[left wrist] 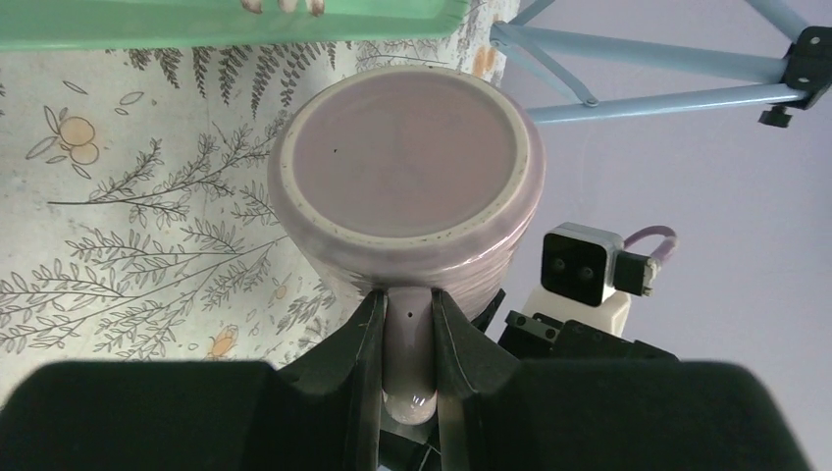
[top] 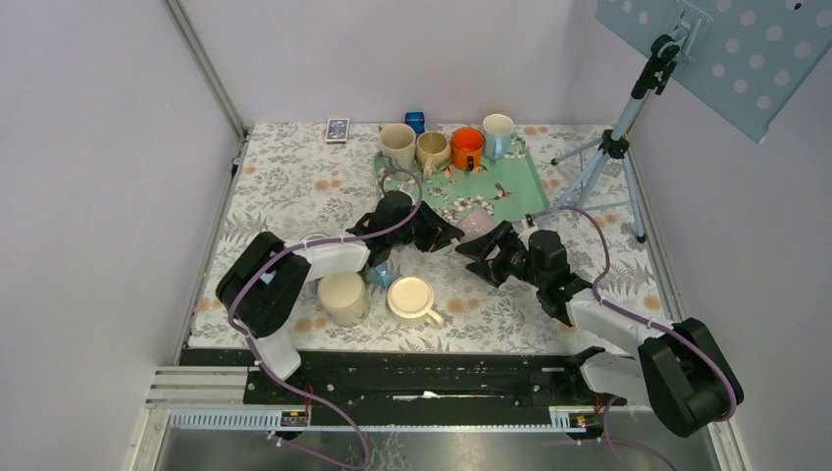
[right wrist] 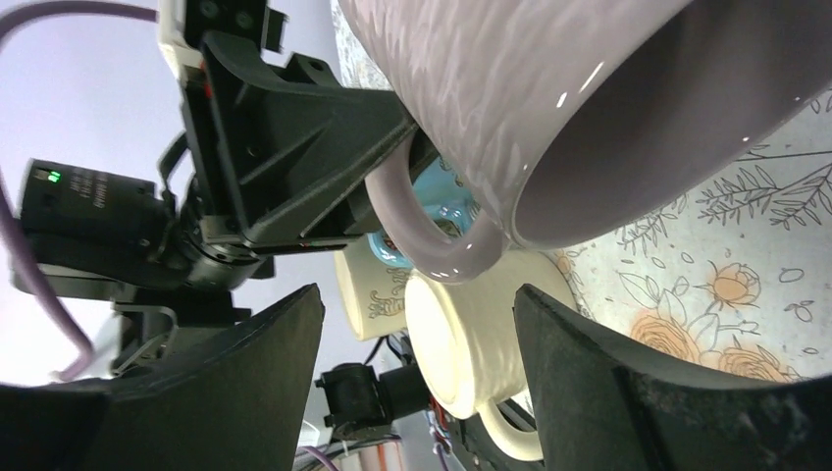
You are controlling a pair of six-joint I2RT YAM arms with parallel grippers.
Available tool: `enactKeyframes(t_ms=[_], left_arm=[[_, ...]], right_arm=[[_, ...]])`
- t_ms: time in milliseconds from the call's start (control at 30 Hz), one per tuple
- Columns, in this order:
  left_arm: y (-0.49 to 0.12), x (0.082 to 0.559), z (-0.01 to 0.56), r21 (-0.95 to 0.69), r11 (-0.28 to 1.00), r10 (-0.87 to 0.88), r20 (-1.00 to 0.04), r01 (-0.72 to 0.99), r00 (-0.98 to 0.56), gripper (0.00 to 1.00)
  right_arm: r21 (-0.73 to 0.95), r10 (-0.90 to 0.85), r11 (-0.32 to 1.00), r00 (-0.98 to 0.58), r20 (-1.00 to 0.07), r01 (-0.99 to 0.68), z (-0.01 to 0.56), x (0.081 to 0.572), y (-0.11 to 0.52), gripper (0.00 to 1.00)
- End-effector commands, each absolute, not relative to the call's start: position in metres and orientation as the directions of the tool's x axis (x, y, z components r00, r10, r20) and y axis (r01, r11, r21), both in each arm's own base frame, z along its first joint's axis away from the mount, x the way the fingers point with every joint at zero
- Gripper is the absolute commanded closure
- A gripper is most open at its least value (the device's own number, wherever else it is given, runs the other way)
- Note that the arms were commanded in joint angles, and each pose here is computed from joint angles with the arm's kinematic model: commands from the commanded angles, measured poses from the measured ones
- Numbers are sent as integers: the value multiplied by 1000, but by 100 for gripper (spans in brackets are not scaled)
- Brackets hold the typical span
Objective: Turn the mug right side up
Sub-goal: Turn over the cup at the center of the board.
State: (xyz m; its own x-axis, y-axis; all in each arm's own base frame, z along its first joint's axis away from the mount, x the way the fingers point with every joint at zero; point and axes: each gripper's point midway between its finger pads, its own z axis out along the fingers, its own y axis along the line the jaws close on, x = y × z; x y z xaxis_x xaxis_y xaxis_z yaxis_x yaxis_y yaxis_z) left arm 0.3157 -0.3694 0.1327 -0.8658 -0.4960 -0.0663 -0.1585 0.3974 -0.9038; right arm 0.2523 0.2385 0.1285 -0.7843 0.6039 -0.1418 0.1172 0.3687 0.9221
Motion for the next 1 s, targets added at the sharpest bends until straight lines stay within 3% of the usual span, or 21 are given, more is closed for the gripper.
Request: enactKeyframes(t_ms=[0, 333, 767, 833, 967], left_arm=[[-384, 322, 206, -987, 157, -502, -48, -37, -863, 100], [-382, 315, 210, -995, 74, -505, 22, -69, -863, 100], [-390, 301, 216, -995, 9, -453, 82, -97, -888, 100], [-391, 299, 217, -995, 4, -442, 88, -100, -893, 100], [-391, 295, 218, -994, -10, -432, 105, -111, -896, 100]], right_arm=[[958, 674, 266, -732, -105, 108, 150, 266, 241, 23], [975, 725, 149, -689, 3, 162, 157, 281, 244, 38], [979, 762, 112, -647, 24, 168, 155, 291, 240, 49], [979, 765, 113, -644, 24, 170, 155, 292, 240, 52], [980, 765, 117, -643, 16, 163, 155, 293, 240, 68]])
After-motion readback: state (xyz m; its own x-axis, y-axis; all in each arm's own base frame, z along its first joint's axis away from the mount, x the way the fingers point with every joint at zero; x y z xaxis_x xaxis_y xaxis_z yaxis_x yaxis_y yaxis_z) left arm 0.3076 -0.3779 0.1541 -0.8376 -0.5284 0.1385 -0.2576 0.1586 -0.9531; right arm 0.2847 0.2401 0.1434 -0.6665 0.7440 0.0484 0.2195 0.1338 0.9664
